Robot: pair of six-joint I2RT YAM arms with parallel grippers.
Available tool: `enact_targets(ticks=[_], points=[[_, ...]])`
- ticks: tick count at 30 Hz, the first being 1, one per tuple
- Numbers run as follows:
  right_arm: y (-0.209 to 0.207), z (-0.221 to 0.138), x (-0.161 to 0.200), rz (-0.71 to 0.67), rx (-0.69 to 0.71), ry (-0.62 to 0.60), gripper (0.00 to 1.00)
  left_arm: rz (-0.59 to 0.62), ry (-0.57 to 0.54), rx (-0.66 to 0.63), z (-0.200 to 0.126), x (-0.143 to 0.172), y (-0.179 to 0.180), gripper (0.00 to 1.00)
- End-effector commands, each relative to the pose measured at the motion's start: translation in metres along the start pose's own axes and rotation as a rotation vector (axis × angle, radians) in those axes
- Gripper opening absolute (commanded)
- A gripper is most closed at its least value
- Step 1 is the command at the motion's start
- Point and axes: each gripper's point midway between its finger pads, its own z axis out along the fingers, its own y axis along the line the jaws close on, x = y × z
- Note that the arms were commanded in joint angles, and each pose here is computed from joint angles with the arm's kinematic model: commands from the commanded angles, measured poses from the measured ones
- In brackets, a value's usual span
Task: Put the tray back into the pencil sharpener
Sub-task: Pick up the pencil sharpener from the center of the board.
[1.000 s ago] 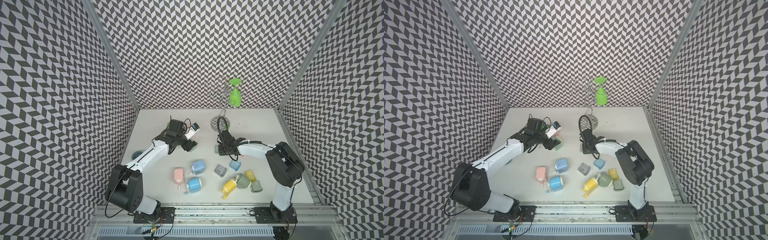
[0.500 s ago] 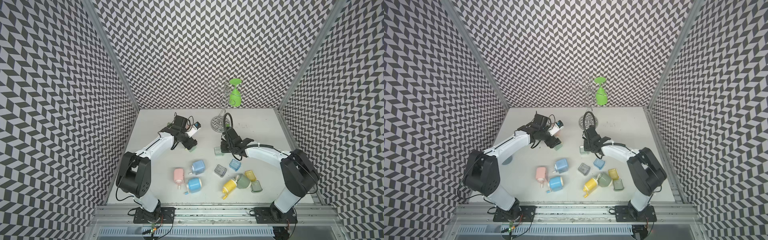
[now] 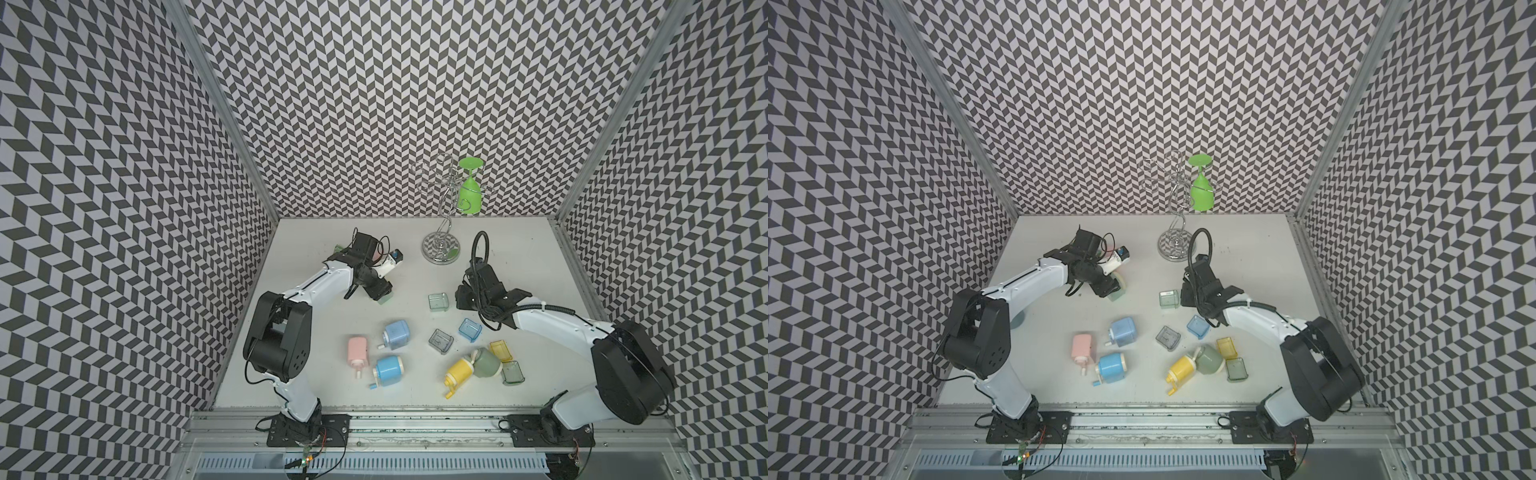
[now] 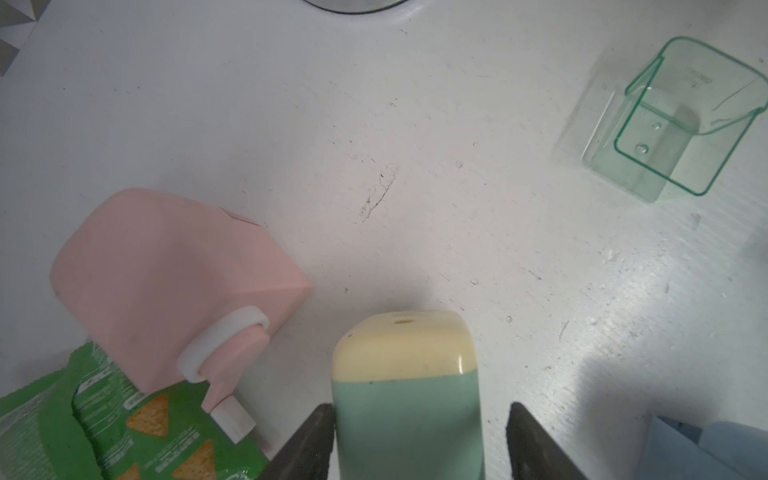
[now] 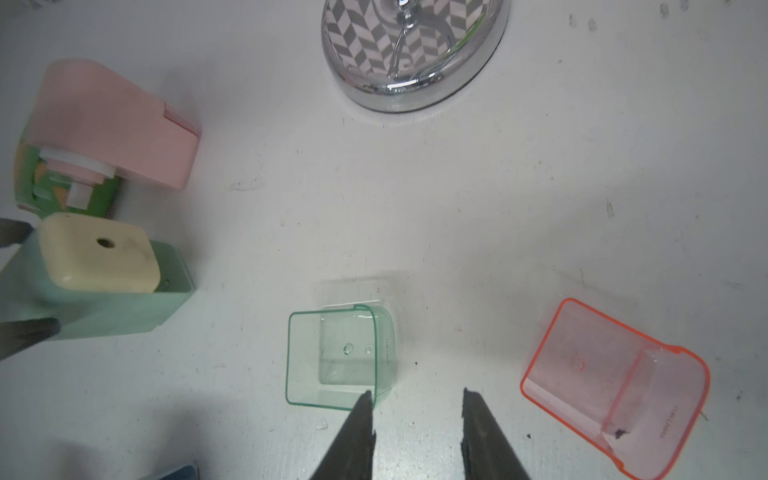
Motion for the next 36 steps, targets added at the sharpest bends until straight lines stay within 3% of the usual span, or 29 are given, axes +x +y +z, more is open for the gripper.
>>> enact_targets(ticks=[1, 5, 12, 20, 28, 36], points=[[0.011, -0.008, -0.018, 0.033, -0.058, -0.065, 0.35, 0.017, 0.019, 0.025, 0.006, 0.005, -0.004, 0.61], [0.009, -0.008, -0.016, 0.037, -0.057, -0.061, 0.34, 0.027, 0.021, 0.033, 0.008, 0.01, -0.009, 0.61], [0.008, -0.008, -0.012, 0.037, -0.06, -0.053, 0.34, 0.033, 0.03, 0.02, 0.009, 0.012, -0.005, 0.69], [0.006, -0.01, -0.014, 0.034, -0.056, -0.056, 0.34, 0.027, 0.048, 0.046, 0.017, 0.019, -0.006, 0.66], [0.009, -0.012, -0.019, 0.027, -0.062, -0.063, 0.34, 0.048, 0.04, 0.038, 0.017, 0.016, -0.003, 0.54], [0.009, -0.011, -0.02, 0.023, -0.073, -0.059, 0.34, 0.186, -0.037, 0.072, 0.004, 0.003, -0.019, 0.44]])
